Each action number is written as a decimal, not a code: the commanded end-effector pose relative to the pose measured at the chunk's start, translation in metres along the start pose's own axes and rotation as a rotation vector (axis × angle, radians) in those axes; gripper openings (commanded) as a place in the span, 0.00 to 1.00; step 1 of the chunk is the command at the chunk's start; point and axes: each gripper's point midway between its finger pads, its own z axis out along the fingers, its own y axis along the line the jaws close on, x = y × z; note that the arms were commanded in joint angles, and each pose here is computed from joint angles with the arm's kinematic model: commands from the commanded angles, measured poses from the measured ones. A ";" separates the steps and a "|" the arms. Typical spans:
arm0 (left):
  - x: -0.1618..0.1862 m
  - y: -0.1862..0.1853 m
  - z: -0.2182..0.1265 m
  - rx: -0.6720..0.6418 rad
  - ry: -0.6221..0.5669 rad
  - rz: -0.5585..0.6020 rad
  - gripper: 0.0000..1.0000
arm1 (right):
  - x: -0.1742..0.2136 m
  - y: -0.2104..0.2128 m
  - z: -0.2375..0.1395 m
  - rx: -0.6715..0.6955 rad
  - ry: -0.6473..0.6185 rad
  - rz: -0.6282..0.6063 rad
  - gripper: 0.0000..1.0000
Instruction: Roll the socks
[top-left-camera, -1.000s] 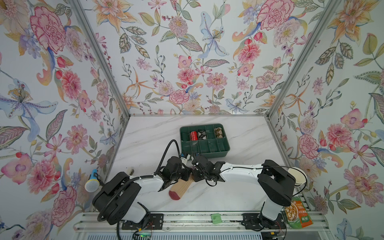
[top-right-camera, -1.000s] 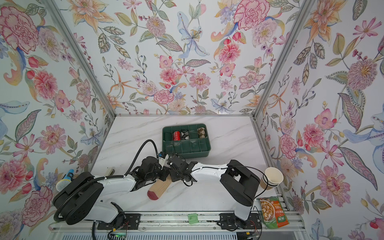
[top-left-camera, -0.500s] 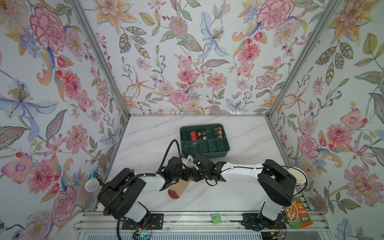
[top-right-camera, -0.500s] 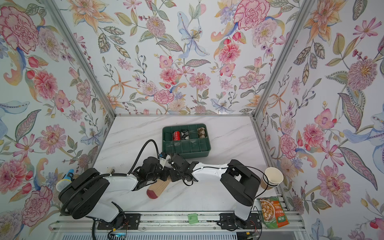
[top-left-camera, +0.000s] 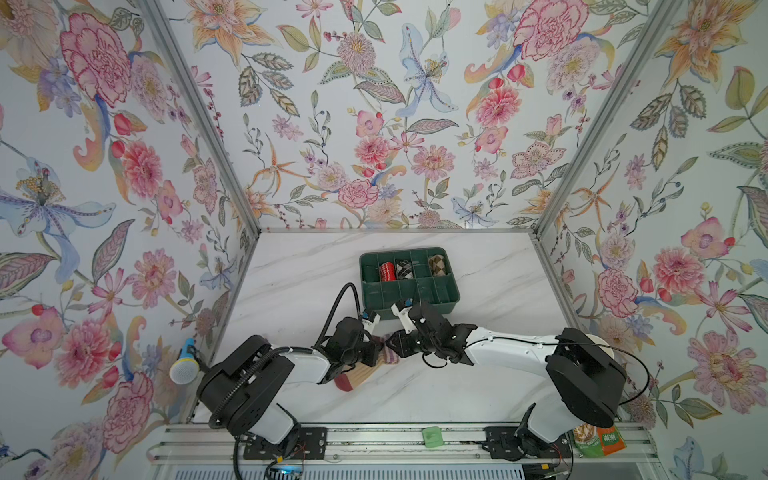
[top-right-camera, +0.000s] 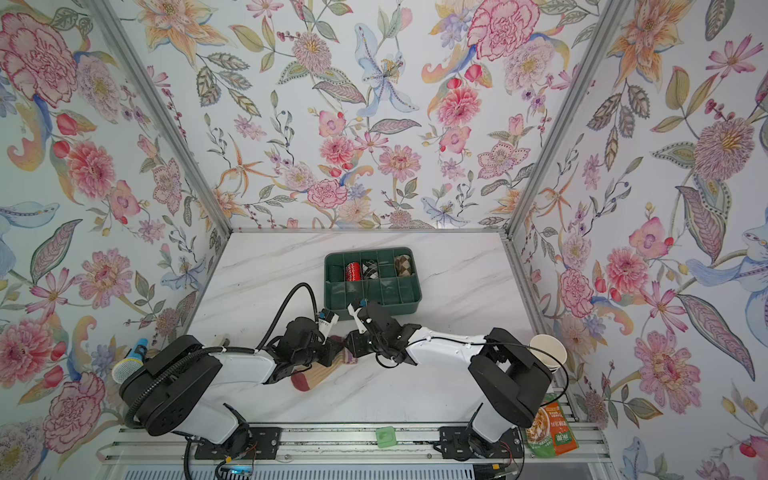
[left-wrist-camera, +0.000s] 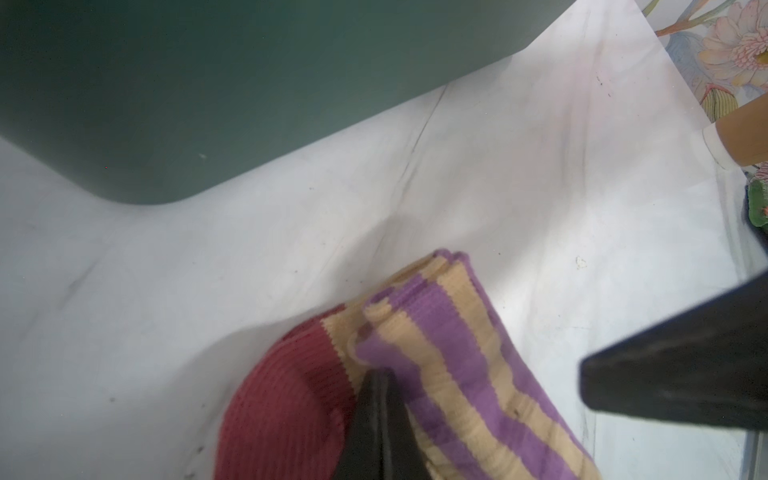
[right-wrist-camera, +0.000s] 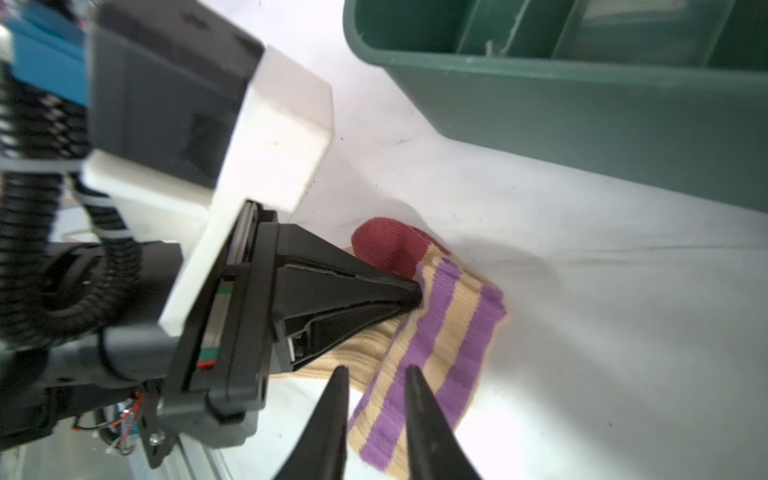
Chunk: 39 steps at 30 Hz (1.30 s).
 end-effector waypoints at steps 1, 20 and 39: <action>0.027 0.008 -0.001 -0.013 0.083 -0.006 0.00 | 0.002 0.002 -0.002 -0.069 -0.010 0.046 0.20; 0.017 -0.001 -0.004 0.015 0.089 0.006 0.00 | 0.038 -0.014 0.040 -0.103 0.146 0.150 0.10; -0.028 -0.022 -0.024 0.041 0.016 0.119 0.03 | 0.056 -0.043 0.043 -0.012 0.199 0.241 0.02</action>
